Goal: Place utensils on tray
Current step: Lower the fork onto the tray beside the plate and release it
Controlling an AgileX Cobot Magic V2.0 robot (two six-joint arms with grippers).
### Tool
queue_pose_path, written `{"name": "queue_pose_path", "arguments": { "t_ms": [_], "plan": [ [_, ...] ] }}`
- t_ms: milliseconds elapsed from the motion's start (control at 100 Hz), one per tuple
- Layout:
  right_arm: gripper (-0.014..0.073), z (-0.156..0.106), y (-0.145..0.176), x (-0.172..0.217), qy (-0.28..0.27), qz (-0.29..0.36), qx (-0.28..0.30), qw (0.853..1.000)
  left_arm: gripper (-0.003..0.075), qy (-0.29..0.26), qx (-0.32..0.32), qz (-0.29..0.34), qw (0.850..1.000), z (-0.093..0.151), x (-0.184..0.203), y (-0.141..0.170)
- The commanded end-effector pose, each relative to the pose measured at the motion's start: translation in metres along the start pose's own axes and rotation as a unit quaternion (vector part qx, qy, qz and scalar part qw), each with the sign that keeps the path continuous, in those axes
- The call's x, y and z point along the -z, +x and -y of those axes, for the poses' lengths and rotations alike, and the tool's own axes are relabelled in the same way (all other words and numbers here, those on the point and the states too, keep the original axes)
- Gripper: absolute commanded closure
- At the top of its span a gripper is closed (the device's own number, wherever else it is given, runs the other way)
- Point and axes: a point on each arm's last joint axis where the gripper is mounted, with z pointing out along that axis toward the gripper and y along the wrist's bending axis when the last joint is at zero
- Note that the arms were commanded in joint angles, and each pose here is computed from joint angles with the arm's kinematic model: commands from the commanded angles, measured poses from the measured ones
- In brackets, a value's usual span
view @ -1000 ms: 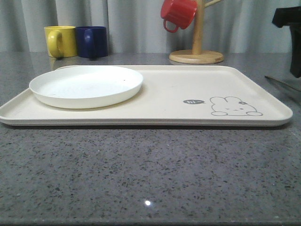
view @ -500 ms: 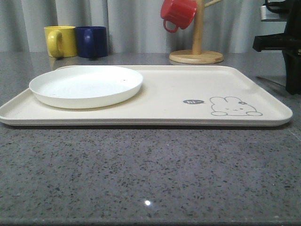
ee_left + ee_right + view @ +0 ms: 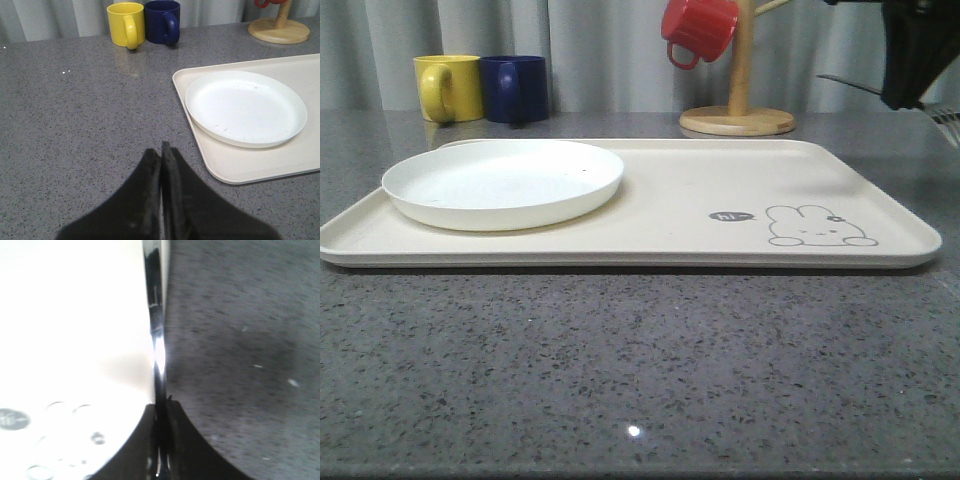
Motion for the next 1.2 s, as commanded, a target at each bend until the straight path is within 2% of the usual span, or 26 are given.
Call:
{"name": "queue_pose_path", "arguments": {
  "t_ms": [0,160,270,400,590,770,860,1010,1080,1190],
  "plan": [
    [0.0655,-0.018,-0.002,0.027,-0.018,0.045,0.017,0.999,0.0739,0.002,0.007,0.043,0.999,0.0,0.003,-0.013],
    [0.0655,-0.058,0.003,0.011,-0.039,0.029,0.009,0.999,0.0739,0.002,0.007,0.043,0.999,0.0,0.003,-0.013],
    [0.0655,-0.081,0.005,-0.006,-0.048,0.006,-0.012,0.999,0.0739,0.002,0.007,0.043,0.999,0.0,0.003,-0.013],
    [0.0655,-0.105,0.007,-0.021,-0.068,0.007,-0.035,0.997,0.0739,0.002,0.007,0.043,0.999,0.0,0.003,-0.013],
    [0.0655,-0.117,0.005,-0.037,-0.085,0.009,-0.081,0.993,0.0739,0.002,0.007,0.043,0.999,0.0,0.003,-0.013],
    [0.0642,-0.119,0.003,-0.04,-0.09,0.017,-0.095,0.991,0.0739,0.002,0.007,0.043,0.999,0.0,0.003,-0.013],
    [0.057,-0.119,0.002,-0.04,-0.092,0.02,-0.097,0.991,0.0739,0.002,0.007,0.043,0.999,0.0,0.003,-0.013],
    [0.0331,-0.119,0.002,-0.039,-0.093,0.022,-0.102,0.99,0.0739,0.002,0.007,0.043,0.999,0.0,0.003,-0.013],
    [0.025,-0.119,0.001,-0.039,-0.095,0.024,-0.102,0.99,0.0739,0.002,0.007,0.043,0.999,0.0,0.003,-0.013],
    [0.022,-0.119,0.001,-0.037,-0.096,0.029,-0.102,0.99,0.0739,0.002,0.007,0.043,0.999,0.0,0.003,-0.013]
  ]
}}
